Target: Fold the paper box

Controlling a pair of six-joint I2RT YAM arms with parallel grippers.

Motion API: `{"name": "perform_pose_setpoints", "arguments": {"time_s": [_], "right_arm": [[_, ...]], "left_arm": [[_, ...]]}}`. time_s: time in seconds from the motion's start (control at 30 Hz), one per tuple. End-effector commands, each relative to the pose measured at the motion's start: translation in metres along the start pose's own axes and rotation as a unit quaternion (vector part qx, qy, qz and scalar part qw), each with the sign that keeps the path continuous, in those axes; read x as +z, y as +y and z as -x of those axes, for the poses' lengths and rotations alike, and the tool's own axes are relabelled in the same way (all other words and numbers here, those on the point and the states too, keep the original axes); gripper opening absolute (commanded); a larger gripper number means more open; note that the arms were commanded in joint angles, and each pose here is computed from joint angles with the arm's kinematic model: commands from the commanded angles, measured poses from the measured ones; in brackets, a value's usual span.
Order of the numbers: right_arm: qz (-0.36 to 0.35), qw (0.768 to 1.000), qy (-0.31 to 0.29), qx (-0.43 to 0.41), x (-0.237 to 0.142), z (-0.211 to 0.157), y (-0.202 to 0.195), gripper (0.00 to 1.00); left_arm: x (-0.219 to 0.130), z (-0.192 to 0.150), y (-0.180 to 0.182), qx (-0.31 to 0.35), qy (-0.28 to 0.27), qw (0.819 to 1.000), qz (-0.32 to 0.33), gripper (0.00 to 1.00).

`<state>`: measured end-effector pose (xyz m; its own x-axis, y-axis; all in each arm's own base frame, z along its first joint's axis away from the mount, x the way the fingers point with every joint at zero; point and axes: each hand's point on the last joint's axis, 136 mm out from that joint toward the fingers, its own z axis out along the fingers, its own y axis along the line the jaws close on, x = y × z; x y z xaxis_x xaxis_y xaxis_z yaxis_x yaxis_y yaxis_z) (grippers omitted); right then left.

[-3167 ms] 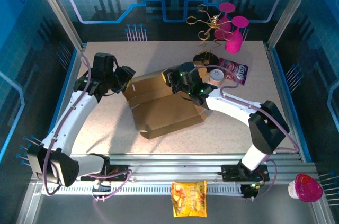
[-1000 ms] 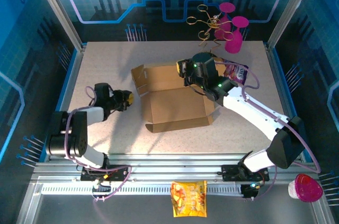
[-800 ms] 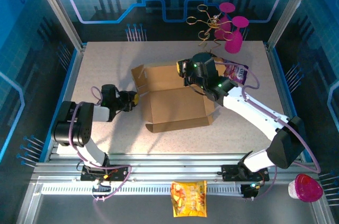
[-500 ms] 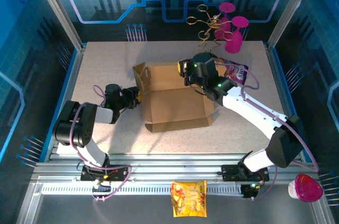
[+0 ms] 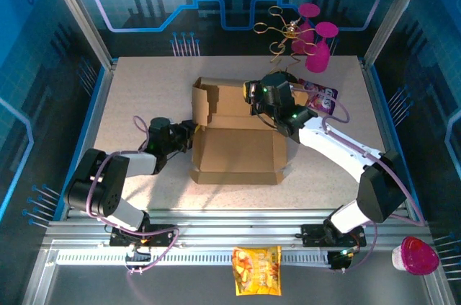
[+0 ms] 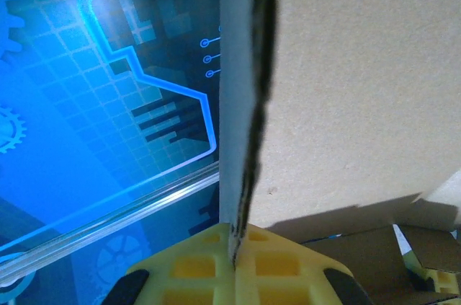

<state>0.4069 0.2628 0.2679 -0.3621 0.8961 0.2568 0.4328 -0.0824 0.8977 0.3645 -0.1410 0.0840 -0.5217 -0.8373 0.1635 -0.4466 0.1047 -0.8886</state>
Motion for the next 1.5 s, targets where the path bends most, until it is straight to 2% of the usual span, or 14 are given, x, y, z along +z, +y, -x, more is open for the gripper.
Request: {"name": "perform_pose_setpoints", "arguments": {"time_s": [0.0, 0.13, 0.37, 0.63, 0.7, 0.87, 1.03, 1.2, 1.47], "right_arm": [[0.000, 1.000, 0.003, 0.006, 0.003, -0.001, -0.007, 0.00], [0.000, 1.000, 0.006, 0.004, 0.003, 0.000, -0.012, 0.00], [0.028, 0.998, 0.015, -0.047, 0.001, 0.001, -0.019, 0.00], [0.078, 0.990, 0.027, -0.115, 0.001, 0.008, -0.041, 0.00], [0.089, 0.988, 0.030, -0.121, 0.003, 0.008, -0.046, 0.00], [0.109, 0.984, 0.041, -0.137, 0.008, 0.005, -0.048, 0.00], [0.111, 0.982, 0.049, -0.145, 0.009, 0.003, -0.049, 0.00], [0.118, 0.977, 0.065, -0.167, 0.005, -0.002, -0.052, 0.00], [0.104, 0.969, 0.085, -0.207, 0.004, 0.002, -0.085, 0.00]], "left_arm": [[-0.004, -0.007, -0.005, 0.046, -0.005, 0.999, -0.002, 0.39], [0.001, -0.010, 0.002, 0.067, 0.000, 0.998, 0.019, 0.38], [-0.005, -0.003, 0.042, 0.066, -0.016, 0.994, 0.089, 0.21], [-0.027, 0.011, 0.072, 0.047, -0.035, 0.988, 0.144, 0.17], [-0.033, 0.015, 0.077, 0.040, -0.041, 0.986, 0.158, 0.18], [-0.057, 0.020, 0.086, 0.033, -0.056, 0.977, 0.202, 0.37], [-0.093, 0.023, 0.080, 0.046, -0.090, 0.966, 0.239, 0.39], [-0.117, 0.027, 0.042, 0.114, -0.117, 0.967, 0.197, 0.44], [-0.117, 0.017, 0.007, 0.187, -0.076, 0.965, 0.168, 0.44]]}}
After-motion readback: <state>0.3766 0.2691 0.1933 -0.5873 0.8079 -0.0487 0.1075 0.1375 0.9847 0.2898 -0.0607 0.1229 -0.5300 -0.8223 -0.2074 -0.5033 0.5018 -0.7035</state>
